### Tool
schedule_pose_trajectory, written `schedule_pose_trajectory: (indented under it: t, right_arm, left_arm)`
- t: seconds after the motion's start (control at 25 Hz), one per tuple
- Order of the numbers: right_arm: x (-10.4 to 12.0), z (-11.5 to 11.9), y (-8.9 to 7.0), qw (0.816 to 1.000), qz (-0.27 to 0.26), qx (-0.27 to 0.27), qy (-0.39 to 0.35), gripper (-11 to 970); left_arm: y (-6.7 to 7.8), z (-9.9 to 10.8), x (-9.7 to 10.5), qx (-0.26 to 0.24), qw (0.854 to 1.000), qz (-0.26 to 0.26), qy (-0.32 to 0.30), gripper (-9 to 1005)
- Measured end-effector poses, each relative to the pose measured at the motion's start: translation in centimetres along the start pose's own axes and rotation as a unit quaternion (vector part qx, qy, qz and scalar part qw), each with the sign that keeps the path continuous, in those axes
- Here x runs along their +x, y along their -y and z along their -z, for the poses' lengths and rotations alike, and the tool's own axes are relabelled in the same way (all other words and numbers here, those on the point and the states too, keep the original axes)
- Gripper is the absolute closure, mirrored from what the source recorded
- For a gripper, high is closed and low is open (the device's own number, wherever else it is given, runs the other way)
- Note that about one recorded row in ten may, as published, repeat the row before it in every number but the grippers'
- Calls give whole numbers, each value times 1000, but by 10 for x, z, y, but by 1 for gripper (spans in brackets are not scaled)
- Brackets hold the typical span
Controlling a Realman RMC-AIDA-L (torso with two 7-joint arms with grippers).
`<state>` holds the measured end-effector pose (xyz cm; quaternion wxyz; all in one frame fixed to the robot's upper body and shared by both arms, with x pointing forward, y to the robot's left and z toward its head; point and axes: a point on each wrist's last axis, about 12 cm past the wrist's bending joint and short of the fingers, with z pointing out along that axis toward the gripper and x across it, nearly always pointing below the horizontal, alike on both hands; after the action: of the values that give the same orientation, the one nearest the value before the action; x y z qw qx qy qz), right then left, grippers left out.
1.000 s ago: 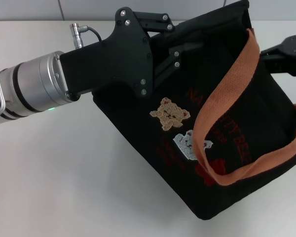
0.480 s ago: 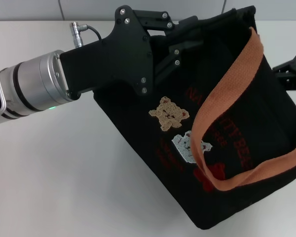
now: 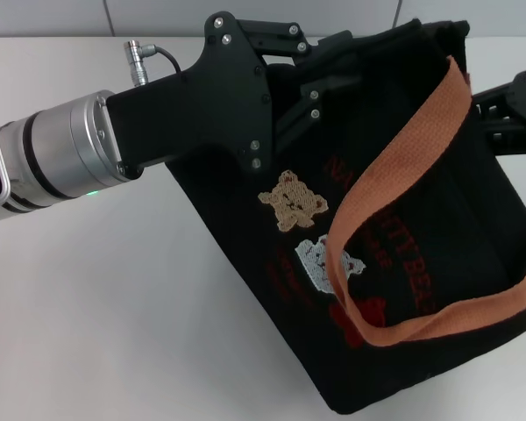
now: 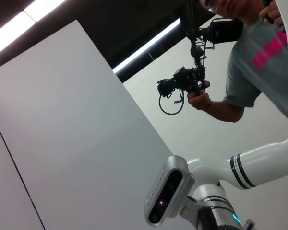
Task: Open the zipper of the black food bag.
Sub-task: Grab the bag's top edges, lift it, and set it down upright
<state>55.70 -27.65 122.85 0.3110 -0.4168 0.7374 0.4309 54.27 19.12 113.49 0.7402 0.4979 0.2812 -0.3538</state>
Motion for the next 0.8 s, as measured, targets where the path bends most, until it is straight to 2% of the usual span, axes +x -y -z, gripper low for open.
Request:
schedule_pose_trajectory:
  t: [0.52,0.8]
  right_arm:
    - [-5,-9,-1,999,37,-12,-6,647]
    - [-9,-31,-4,995,95,17,-18,710]
  left_arm:
    - [0,0,0,2,1000,1,0,843]
    - [0,0,0,3,1000,2,0,843]
